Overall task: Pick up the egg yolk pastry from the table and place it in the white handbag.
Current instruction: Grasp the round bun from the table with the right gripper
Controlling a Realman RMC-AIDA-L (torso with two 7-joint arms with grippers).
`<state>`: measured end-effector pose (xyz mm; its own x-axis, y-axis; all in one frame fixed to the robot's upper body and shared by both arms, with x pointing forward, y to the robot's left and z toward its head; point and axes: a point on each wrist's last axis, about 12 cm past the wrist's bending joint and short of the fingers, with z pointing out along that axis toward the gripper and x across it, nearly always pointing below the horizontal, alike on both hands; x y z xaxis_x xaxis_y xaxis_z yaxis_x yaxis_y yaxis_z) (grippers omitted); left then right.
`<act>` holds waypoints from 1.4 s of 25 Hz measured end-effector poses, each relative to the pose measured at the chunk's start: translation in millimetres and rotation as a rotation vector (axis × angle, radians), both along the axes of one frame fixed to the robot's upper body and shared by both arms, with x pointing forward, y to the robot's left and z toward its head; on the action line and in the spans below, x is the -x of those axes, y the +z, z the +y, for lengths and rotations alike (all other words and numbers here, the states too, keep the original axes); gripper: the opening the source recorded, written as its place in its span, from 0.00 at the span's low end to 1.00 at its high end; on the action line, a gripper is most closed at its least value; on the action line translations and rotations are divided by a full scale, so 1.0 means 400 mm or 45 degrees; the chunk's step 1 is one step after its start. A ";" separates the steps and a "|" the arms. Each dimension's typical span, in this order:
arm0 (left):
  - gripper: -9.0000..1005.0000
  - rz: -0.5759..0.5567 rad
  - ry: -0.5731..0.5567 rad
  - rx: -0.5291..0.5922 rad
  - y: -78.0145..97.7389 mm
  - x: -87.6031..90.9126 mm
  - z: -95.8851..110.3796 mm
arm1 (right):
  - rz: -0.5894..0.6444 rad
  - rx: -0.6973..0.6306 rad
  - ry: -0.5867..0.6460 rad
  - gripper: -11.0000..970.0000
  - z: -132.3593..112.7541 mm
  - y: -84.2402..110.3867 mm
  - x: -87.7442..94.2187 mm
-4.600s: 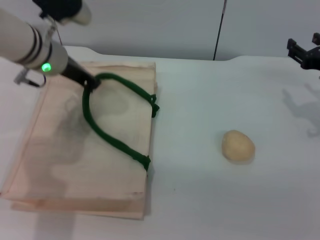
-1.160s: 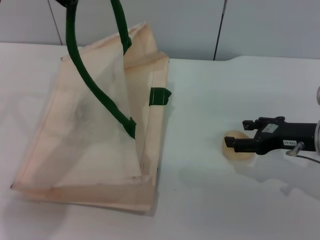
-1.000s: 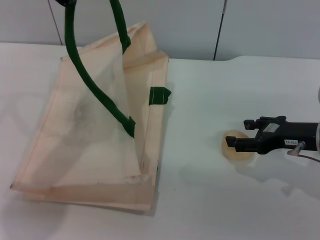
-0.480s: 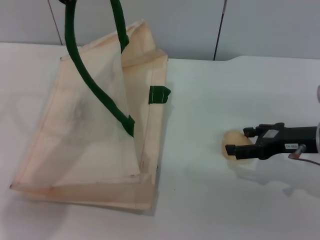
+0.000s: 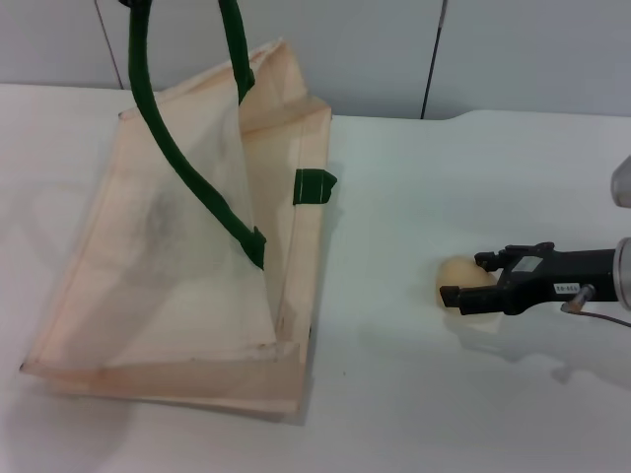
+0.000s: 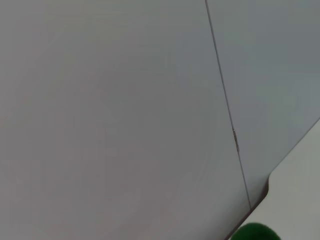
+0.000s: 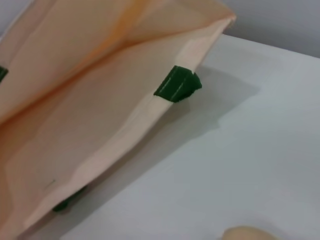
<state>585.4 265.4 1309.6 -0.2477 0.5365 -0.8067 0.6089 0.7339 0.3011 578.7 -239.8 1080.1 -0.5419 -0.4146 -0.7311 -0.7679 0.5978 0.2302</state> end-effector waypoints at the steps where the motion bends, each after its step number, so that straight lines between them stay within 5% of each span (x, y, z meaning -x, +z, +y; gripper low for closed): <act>1: 0.13 0.000 0.001 0.001 0.000 0.000 0.000 | -0.003 0.007 0.000 0.91 0.001 -0.001 -0.001; 16: 0.13 0.003 0.008 -0.004 -0.003 -0.003 0.002 | -0.016 0.069 0.012 0.79 -0.003 -0.006 -0.004; 22: 0.13 0.003 0.009 -0.006 -0.003 -0.003 0.003 | -0.018 0.077 0.015 0.60 -0.003 -0.005 -0.005; 35: 0.13 0.003 0.010 -0.008 -0.003 -0.002 0.004 | -0.093 0.072 0.022 0.47 0.000 0.026 -0.013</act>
<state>586.1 266.9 1308.3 -0.2536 0.5398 -0.8027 0.6039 0.7366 0.3045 583.9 -239.7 1090.4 -0.4801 -0.4652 -0.7437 -0.7919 0.5945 0.1393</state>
